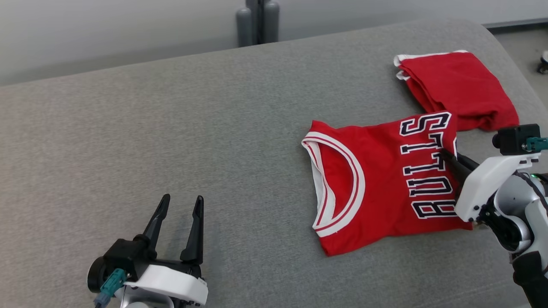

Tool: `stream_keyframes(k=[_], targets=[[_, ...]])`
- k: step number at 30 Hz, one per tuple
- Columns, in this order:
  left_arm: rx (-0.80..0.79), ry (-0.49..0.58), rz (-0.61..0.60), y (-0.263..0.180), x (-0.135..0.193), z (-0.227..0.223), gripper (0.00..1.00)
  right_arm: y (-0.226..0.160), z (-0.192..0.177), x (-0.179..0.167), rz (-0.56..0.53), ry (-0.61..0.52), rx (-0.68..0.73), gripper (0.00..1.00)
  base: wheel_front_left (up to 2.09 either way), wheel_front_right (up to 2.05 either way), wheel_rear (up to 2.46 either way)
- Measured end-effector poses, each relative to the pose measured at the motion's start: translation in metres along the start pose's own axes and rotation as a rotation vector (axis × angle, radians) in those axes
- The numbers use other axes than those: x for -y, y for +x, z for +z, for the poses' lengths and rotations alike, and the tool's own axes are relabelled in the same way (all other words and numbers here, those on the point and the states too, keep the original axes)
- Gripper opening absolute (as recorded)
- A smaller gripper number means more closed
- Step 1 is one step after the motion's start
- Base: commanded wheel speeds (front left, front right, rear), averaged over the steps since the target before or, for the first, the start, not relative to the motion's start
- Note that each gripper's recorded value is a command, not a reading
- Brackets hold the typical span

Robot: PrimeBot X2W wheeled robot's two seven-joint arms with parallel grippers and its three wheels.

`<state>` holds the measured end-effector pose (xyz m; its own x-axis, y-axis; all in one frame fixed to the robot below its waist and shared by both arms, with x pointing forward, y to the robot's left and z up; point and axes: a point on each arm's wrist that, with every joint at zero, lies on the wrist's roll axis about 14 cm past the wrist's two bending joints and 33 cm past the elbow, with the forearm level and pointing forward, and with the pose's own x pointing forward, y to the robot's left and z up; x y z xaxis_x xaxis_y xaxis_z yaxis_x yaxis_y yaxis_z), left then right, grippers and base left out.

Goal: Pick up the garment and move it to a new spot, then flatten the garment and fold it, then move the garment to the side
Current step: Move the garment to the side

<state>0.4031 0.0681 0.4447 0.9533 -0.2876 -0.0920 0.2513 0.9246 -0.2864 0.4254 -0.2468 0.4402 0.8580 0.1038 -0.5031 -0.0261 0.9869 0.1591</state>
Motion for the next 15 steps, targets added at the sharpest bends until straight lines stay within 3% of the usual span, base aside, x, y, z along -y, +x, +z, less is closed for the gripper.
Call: stream_keyframes(k=[8,15], targets=[[-0.067,0.008,-0.161,0.038,0.041,-0.025,1.00,-0.011,0.000,0.034,-0.098,0.034,0.024,0.00,0.00,0.00,0.00],[-0.085,0.006,-0.196,0.045,0.051,-0.032,1.00,-0.010,0.001,0.042,-0.120,0.026,0.025,0.00,0.00,0.00,0.00]])
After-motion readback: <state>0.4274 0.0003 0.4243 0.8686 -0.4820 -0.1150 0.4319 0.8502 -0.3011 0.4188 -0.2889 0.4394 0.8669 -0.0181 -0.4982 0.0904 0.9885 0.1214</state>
